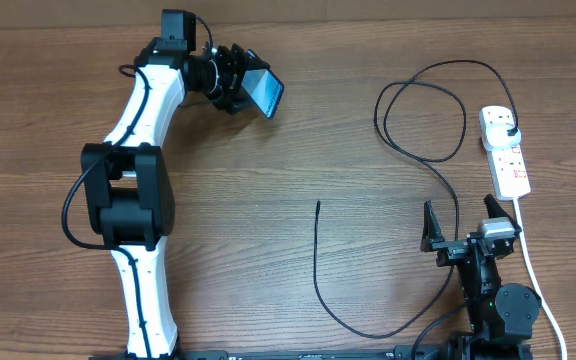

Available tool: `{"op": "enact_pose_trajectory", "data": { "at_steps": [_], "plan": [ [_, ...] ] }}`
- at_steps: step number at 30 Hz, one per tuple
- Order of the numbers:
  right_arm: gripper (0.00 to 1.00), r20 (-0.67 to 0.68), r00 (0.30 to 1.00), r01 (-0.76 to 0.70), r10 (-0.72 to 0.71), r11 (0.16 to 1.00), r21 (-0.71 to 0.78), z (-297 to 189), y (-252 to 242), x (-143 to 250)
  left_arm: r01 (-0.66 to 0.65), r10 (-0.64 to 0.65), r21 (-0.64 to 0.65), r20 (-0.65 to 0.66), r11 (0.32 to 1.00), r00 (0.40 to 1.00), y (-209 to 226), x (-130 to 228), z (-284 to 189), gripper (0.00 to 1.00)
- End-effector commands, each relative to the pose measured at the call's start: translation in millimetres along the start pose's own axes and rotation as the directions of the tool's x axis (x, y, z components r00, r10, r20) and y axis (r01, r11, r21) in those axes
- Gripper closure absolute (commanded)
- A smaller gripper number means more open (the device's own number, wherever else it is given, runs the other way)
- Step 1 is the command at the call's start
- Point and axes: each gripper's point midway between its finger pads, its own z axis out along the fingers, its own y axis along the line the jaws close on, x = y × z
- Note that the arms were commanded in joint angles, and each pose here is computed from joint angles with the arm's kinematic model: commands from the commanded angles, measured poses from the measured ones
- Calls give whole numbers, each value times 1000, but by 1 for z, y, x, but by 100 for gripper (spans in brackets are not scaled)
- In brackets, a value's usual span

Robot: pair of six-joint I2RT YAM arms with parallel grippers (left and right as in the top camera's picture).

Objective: Plug charger to phone and switch on socket
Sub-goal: 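Move the held phone rightward toward the table center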

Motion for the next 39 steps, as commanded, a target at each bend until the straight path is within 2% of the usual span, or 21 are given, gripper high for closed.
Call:
{"op": "enact_pose_trajectory", "data": {
  "at_steps": [1, 15, 39],
  "plan": [
    [0, 1, 1000, 2, -2, 1000, -9, 0, 2, 2, 7, -2, 60, -87, 998, 996, -20, 19, 2, 96],
    [0, 2, 1000, 2, -2, 1000, -9, 0, 2, 2, 123, -97, 95, -237, 988, 967, -32, 46, 1, 96],
    [0, 2, 1000, 2, -2, 1000, -9, 0, 2, 2, 263, -215, 79, -383, 961, 898, -38, 69, -7, 96]
  ]
}}
